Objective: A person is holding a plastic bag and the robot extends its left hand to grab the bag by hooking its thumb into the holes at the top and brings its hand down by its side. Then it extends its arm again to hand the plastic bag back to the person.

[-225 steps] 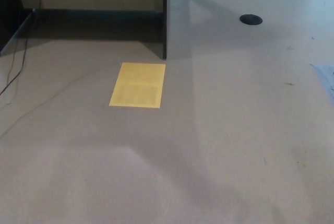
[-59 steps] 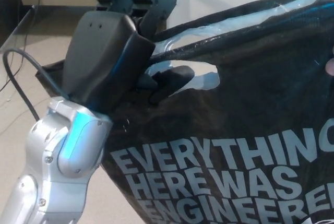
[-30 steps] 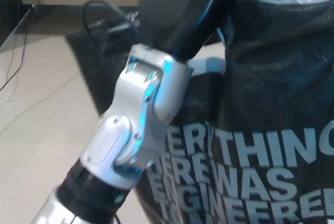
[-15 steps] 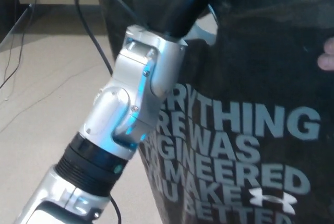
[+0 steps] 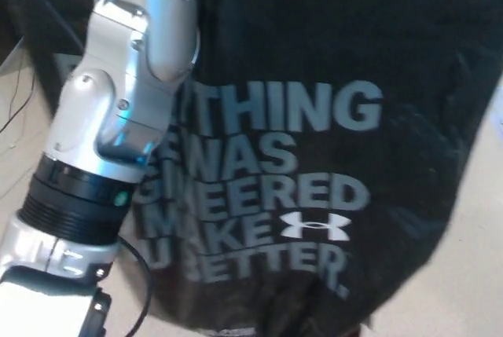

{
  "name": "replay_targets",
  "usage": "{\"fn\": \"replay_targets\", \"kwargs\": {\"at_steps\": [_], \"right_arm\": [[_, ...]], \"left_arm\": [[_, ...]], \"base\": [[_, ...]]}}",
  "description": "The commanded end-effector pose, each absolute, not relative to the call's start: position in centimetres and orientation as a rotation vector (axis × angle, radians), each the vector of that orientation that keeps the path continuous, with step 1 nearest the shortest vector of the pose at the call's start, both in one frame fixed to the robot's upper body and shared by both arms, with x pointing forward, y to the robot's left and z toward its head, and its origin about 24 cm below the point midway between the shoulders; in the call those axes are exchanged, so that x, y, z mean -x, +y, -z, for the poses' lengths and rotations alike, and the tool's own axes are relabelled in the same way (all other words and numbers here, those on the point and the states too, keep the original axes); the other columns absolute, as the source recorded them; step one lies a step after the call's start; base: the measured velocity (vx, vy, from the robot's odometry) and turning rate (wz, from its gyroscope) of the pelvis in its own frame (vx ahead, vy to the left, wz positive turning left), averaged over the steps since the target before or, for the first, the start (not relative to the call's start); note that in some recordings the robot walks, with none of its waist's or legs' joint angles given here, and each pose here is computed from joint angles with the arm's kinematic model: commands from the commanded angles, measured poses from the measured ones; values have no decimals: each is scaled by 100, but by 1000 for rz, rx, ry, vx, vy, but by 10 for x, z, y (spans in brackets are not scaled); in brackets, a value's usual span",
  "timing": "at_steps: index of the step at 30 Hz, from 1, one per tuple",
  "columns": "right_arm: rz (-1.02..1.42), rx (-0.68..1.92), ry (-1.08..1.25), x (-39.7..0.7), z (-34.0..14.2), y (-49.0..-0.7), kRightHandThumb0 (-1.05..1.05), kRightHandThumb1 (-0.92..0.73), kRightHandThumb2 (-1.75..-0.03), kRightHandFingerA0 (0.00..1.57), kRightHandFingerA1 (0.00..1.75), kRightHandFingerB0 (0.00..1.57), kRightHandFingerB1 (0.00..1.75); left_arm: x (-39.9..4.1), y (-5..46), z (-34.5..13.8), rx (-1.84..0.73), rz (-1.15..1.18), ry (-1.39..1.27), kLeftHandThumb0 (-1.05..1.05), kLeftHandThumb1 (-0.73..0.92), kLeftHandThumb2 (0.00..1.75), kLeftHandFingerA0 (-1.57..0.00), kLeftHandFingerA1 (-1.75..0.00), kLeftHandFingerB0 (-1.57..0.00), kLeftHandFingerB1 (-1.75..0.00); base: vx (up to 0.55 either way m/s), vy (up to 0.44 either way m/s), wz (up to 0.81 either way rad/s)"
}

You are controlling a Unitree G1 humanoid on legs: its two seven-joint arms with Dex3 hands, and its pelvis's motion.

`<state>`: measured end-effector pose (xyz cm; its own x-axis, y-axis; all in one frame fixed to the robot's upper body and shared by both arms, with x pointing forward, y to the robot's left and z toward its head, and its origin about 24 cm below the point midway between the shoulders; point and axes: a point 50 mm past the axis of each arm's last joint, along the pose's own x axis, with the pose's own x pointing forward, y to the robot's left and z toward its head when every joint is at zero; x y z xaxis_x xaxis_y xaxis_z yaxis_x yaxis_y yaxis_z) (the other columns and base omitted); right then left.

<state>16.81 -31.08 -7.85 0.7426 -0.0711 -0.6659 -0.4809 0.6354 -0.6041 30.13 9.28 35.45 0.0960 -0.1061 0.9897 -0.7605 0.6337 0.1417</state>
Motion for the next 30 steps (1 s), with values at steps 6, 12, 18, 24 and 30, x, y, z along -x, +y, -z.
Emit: {"fn": "replay_targets", "kwargs": {"at_steps": [6,12,18,24,30], "right_arm": [[-260,879,739,-163,78,-317,-40,-60,-83,65,61,50,53],[-265,883,742,-165,78,-317,-33,-72,-61,71,51,55,42],[-261,882,749,-162,80,-316,-34,-72,-62,68,49,55,41],[-267,883,736,-162,80,-315,-34,-72,-61,70,51,56,42],[-265,884,740,-163,81,-315,-35,-71,-60,68,48,55,41]], "left_arm": [[-294,134,-357,-742,-657,-1472,-6,69,86,-95,-160,-76,-111],[-289,166,-343,-813,-672,-1456,-6,68,88,-95,-169,-74,-119],[-271,205,-305,-887,-634,-1381,-13,67,84,-105,-149,-76,-105],[-248,225,-265,-923,-619,-1344,-10,68,83,-102,-163,-78,-110],[-224,243,-219,-958,-594,-1243,-11,68,86,-101,-168,-77,-110]], "base": [[0,0,0],[0,0,0],[0,0,0],[0,0,0],[0,0,0]]}}
